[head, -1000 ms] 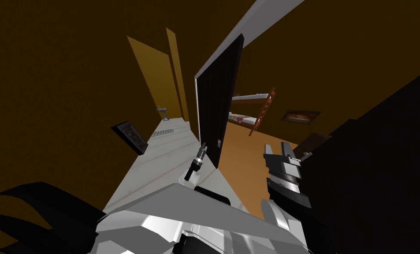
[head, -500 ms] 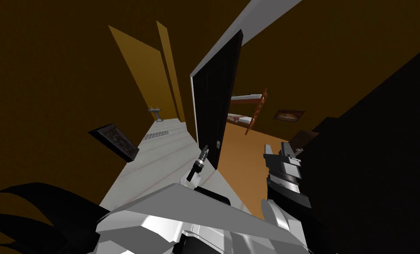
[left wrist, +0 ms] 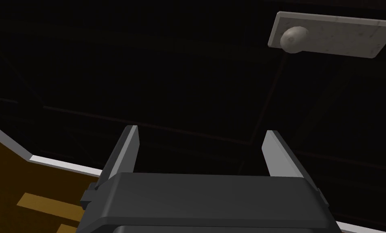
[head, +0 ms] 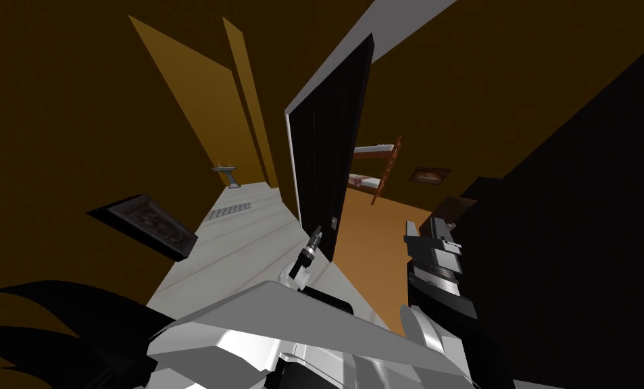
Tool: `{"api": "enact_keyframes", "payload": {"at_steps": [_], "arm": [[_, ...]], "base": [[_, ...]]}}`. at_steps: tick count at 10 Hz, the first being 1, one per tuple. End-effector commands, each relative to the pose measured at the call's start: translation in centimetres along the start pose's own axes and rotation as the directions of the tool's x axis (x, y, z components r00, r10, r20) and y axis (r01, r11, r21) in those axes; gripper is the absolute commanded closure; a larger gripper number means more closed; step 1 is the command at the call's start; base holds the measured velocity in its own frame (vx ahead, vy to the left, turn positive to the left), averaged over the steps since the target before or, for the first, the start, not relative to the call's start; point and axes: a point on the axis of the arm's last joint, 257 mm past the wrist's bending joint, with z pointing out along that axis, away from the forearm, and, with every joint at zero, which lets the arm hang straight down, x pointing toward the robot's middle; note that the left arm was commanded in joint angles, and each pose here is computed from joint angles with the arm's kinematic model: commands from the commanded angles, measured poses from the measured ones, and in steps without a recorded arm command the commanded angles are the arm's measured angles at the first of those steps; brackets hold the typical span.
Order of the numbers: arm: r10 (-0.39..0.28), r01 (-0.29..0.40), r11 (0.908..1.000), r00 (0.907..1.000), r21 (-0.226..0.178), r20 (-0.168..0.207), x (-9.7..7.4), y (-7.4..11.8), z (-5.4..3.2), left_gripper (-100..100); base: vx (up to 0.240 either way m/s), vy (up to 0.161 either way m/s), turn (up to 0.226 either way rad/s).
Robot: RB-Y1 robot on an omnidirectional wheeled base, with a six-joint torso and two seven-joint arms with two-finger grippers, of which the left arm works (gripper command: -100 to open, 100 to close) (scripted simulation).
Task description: Push the door open
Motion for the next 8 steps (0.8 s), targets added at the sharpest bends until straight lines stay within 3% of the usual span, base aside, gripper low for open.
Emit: {"api": "enact_keyframes", "payload": {"at_steps": [1,8], "arm": [[-0.001,0.001,0.9997,0.9999,-0.025,-0.012,0.7,1.1,-0.14,-100],[-0.009,0.001,0.9916,0.9978,-0.129,-0.065,3.8,5.7,-1.0,-100]], "base": [[0.05,0.078,-0.112],[0.066,0.098,-0.125]]}}
